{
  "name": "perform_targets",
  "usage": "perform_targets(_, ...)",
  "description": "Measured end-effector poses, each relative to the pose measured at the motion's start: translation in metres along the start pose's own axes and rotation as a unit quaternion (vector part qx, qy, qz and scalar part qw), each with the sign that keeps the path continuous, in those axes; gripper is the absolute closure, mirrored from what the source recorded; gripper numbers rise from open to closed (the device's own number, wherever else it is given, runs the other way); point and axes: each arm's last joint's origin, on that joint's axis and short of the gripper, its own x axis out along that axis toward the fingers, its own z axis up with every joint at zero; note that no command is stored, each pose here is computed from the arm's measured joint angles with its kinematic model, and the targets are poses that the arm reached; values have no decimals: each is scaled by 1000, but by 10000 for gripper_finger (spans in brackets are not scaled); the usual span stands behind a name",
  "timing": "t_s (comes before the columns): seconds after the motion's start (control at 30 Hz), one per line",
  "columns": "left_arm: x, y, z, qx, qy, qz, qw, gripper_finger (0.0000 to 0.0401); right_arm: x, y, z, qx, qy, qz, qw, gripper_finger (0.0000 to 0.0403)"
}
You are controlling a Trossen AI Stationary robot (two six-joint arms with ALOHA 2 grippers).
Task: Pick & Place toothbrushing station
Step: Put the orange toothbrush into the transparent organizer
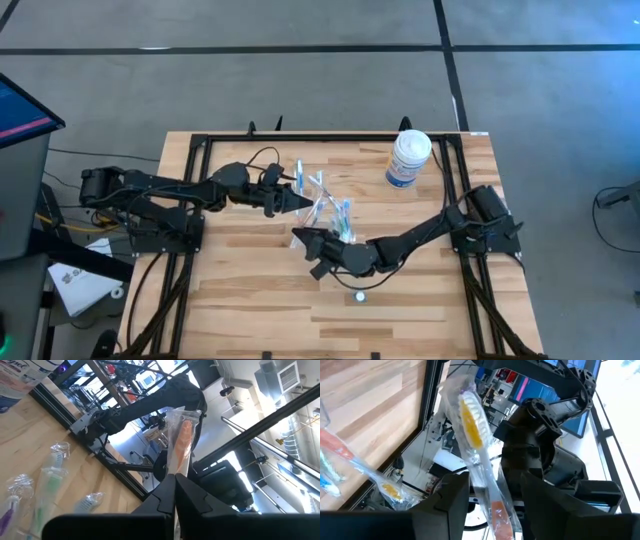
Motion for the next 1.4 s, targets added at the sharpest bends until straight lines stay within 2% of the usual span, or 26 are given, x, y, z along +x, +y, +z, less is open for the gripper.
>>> perform_targets(0.23, 0, 0, 0, 0, 2, -1, 1000, 401, 1, 0, -1, 3, 1, -2, 1000, 236)
perform_targets(0.37, 0, 0, 0, 0, 2, -1, 1000, 401, 1, 0, -1, 11, -1, 0, 1000, 251)
perform_targets(0.87, 0, 1, -1, 0, 1, 4, 1000, 401, -3, 0, 3, 13, -8, 0, 1000, 390)
perform_targets(1.07, 0, 0, 0, 26, -3, 0, 1000, 401, -3, 0, 3, 42, -7, 2, 999, 386)
perform_targets(1.3, -1, 1, 3, 31, -10, 5, 999, 401, -3, 0, 3, 64, -5, 1, 998, 392)
perform_targets(1.4, -2, 2, 5, 56, -18, 4, 998, 401, -3, -1, 2, 68, 0, 1, 998, 396)
